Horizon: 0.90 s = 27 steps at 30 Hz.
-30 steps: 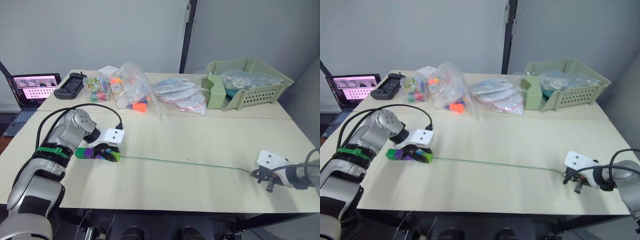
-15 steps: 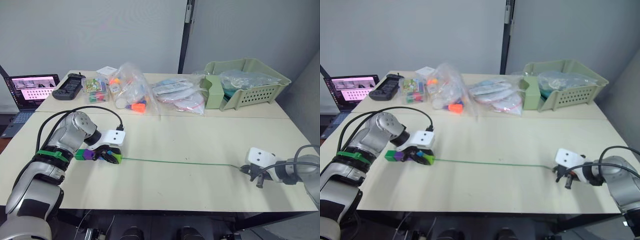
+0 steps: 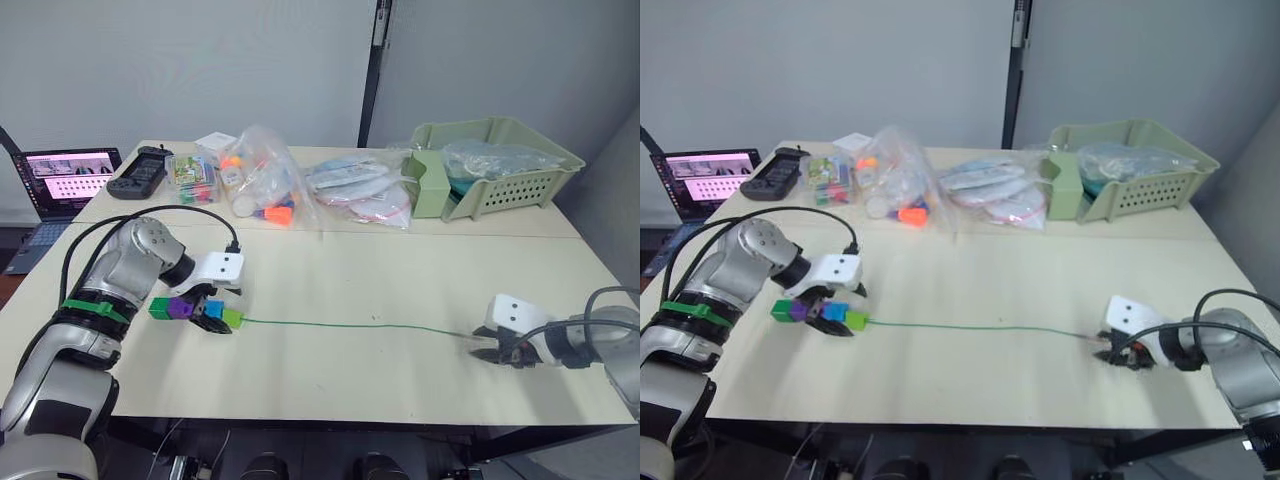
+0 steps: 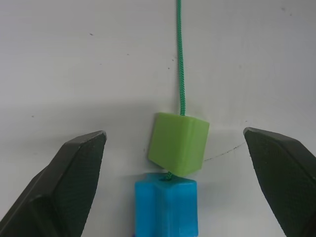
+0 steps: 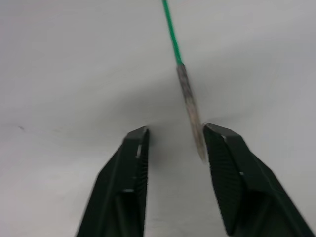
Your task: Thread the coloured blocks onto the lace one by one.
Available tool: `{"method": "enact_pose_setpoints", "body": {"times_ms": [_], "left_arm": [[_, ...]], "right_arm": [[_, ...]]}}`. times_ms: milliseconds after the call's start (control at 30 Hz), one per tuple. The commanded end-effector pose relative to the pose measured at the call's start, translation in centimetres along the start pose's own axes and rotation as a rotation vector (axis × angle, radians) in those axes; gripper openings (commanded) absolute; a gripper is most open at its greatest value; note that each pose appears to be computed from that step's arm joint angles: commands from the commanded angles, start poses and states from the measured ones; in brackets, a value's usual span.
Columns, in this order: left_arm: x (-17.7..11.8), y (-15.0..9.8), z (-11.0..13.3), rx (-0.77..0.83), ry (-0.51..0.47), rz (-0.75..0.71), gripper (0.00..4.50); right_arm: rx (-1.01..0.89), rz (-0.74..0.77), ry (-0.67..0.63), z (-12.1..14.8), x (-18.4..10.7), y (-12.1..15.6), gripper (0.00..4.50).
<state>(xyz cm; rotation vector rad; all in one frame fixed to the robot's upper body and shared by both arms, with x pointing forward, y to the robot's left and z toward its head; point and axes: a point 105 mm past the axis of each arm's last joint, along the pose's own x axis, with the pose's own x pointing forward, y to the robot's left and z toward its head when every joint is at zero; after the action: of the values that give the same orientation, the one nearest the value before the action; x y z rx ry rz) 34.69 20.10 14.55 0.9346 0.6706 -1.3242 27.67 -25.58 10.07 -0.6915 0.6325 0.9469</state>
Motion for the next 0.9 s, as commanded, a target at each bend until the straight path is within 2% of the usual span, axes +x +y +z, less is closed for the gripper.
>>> {"method": "enact_pose_setpoints", "body": {"times_ms": [33, 133, 300, 400, 500, 600, 767, 900], "left_arm": [[-2.0, 0.8, 0.8, -0.018, -0.08, 0.081, 4.5], [-3.5, 0.8, 0.9, -0.074, -0.163, 0.112, 4.5], [-7.0, -0.4, 1.1, -0.145, -0.358, 0.173, 4.5], [-8.1, -1.9, -0.1, -0.201, -0.414, 0.189, 4.5], [-9.4, -3.0, -2.1, -0.353, -0.513, 0.278, 4.5], [-9.3, -4.5, -5.2, -0.457, -0.469, 0.344, 4.5], [-9.7, -5.9, -9.9, -0.636, -0.498, 0.56, 4.5], [-9.5, -7.2, -12.9, -0.669, -0.452, 0.694, 4.5]], "right_arm": [[0.022, -0.022, -0.073, 1.9, -2.1, -0.3, 3.43], [0.083, -0.034, -0.137, 2.4, -3.7, -0.2, 4.48], [0.216, -0.104, -0.263, 1.6, -6.4, -0.4, 4.48], [0.301, -0.184, -0.308, 0.4, -7.9, -1.0, 4.48], [0.374, -0.248, -0.352, -1.3, -9.0, -0.8, 4.48], [0.421, -0.277, -0.378, -2.5, -9.3, -0.6, 4.48], [0.484, -0.316, -0.419, -3.8, -9.8, -1.2, 4.48], [0.488, -0.335, -0.408, -4.7, -9.6, -1.9, 4.48]]}}
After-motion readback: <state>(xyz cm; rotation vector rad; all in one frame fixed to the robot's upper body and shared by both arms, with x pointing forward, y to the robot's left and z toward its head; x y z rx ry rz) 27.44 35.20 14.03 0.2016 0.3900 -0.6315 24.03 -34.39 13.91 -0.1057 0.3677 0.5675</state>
